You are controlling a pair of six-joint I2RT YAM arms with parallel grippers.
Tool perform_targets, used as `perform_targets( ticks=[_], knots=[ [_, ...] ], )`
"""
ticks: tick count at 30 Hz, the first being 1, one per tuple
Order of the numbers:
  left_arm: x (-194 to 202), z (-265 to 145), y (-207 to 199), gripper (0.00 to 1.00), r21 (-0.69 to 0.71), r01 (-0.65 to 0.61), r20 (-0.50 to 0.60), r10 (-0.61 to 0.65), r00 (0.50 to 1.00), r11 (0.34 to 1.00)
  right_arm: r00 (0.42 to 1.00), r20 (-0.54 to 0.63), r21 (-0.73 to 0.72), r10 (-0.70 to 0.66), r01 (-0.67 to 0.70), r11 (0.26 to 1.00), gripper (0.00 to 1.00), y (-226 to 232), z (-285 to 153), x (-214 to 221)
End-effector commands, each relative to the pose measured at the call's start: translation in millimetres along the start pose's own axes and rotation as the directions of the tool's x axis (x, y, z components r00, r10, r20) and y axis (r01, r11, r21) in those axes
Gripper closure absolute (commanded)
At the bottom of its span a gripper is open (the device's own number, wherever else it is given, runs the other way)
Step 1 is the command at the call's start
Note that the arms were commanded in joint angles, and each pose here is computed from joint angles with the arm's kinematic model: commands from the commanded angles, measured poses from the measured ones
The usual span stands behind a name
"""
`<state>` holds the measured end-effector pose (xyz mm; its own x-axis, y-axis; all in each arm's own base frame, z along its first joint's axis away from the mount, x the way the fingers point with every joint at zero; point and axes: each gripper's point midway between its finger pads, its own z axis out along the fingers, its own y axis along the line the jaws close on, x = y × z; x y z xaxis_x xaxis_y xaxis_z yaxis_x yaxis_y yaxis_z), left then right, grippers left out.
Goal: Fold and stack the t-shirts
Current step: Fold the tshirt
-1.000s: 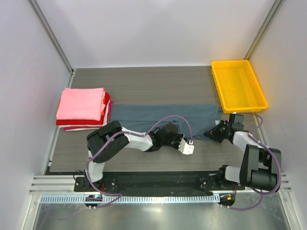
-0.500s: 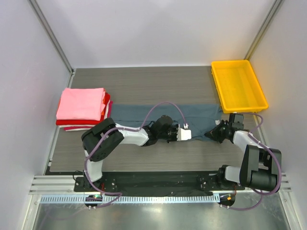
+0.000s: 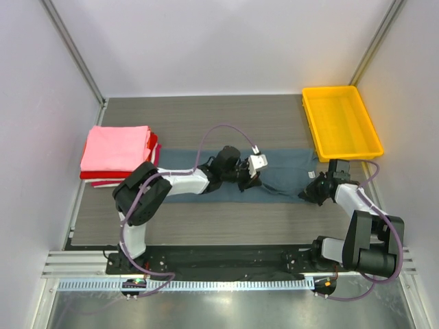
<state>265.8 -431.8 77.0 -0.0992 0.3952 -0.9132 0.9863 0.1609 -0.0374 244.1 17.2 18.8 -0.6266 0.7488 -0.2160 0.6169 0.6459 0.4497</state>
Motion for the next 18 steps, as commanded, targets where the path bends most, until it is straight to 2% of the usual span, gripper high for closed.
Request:
perform_targets(
  ticks=[1, 4, 11, 18],
  knots=[
    [-14.2, 3.3, -0.5, 1.00, 0.061, 0.179, -0.008, -0.179, 0.984, 0.982, 0.999, 0.026, 0.034, -0.025, 0.024, 0.999, 0.99, 0.4, -6.3, -11.0],
    [-14.0, 9.3, 0.8, 0.99, 0.076, 0.250, -0.027, -0.248, 0.968, 0.965, 1.000, 0.021, 0.033, -0.022, 0.022, 0.999, 0.99, 3.3, -6.9, -13.5],
    [-0.5, 14.7, 2.5, 0.97, 0.080, 0.314, -0.075, -0.308, 0.948, 0.946, 1.000, 0.021, 0.037, -0.022, 0.021, 0.999, 0.99, 6.0, -6.9, -17.7],
    [4.6, 8.6, 16.8, 0.96, 0.080, 0.460, -0.055, -0.457, 0.888, 0.884, 0.997, 0.033, -0.036, -0.074, 0.075, 0.997, 0.97, 22.4, -16.6, -21.9]
  ],
)
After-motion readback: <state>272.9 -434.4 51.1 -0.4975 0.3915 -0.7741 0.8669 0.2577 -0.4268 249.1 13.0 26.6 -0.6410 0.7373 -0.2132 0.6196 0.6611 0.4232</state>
